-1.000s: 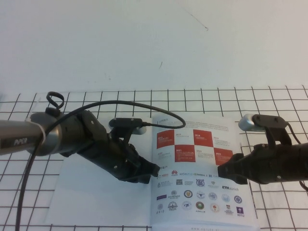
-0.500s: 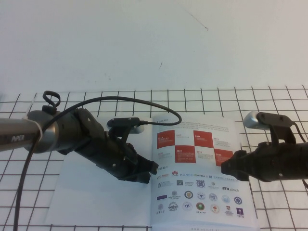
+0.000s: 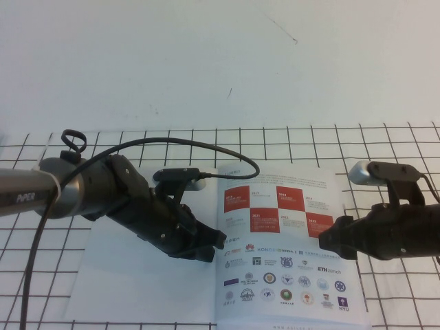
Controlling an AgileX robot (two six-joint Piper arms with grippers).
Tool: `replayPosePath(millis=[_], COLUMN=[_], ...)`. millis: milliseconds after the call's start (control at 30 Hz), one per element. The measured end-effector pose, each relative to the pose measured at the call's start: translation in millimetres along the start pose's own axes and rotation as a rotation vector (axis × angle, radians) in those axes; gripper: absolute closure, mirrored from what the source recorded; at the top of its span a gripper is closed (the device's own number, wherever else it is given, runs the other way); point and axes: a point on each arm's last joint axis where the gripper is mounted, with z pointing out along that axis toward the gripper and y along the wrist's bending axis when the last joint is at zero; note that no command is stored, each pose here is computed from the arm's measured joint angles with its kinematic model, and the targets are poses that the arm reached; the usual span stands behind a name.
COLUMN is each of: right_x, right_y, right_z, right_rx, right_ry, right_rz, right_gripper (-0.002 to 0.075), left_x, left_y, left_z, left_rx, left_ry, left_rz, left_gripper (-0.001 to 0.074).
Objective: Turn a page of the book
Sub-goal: Open the closed book
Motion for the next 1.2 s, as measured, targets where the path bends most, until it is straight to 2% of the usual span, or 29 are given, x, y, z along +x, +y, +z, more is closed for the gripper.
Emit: replayPosePath(millis=[400, 1200], right_x=[8.6, 9.5], right_y=[-7.3, -7.5], right_z=[14.5, 18.5], right_rx=[0.015, -0.004], right_ry=[0.057, 0.072], right_rz=[0.008, 0.004], right_gripper=[0.0232, 0.0232], left_x=[0.0, 0.2], left_y=[0.0, -0.1], left_z=[0.0, 0.0], left_rx=[0.0, 0.001], left_ry=[0.0, 0.002], left_rz=[0.0, 0.003], left_gripper=[0.0738, 0.0738])
